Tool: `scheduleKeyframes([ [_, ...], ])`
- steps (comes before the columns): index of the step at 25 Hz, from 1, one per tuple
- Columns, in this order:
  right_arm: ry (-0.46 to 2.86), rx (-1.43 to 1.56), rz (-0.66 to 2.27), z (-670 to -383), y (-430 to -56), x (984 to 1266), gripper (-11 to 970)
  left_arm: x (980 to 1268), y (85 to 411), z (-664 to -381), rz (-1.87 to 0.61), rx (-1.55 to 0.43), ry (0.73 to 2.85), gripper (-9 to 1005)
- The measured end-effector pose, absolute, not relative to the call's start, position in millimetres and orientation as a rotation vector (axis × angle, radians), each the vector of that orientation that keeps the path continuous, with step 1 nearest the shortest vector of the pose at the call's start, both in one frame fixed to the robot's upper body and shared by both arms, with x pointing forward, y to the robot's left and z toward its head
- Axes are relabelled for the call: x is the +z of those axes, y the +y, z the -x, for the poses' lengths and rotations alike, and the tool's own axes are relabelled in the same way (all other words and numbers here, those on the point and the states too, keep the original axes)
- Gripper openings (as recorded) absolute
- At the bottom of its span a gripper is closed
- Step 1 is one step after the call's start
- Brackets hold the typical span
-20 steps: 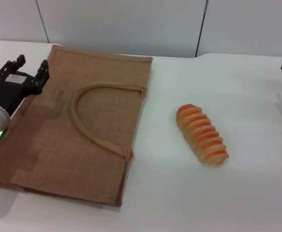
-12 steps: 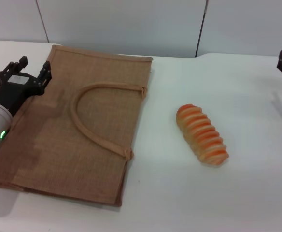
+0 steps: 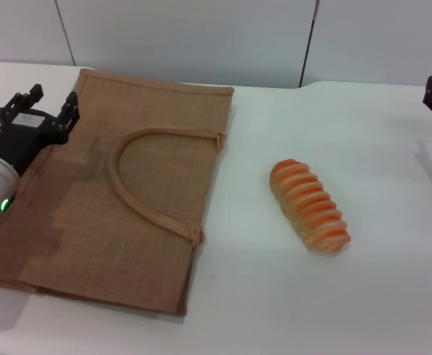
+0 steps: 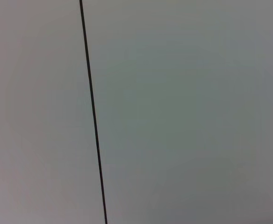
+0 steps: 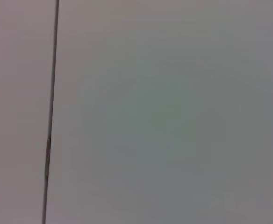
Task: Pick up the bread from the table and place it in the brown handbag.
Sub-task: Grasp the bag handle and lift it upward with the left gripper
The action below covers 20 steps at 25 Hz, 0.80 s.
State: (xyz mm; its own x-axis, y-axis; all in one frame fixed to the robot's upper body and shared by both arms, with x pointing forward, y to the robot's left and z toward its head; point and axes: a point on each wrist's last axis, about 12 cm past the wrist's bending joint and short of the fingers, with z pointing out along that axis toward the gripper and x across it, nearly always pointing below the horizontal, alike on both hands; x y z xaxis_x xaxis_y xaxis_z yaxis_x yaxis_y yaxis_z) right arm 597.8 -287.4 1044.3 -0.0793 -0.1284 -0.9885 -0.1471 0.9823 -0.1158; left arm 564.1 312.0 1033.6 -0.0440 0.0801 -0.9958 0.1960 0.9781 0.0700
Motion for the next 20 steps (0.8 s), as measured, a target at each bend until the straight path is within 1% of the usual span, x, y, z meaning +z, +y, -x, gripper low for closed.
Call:
scheduleKeyframes([
  [6, 1.677, 0.016, 0.209, -599.2, -286.9, 1042.7, 880, 1034.8, 309.0, -567.1, -0.204, -0.118, 1.619, 608],
  [12, 1.685, 0.014, 0.21, -599.4, -287.6, 1042.1, 880, 1035.7, 302.9, -569.8, -0.218, -0.215, 1.641, 593],
  [20, 1.689, 0.009, 0.209, -597.7, -289.3, 1040.8, 880, 1041.6, 295.8, -583.4, -0.28, -0.439, 1.757, 574],
])
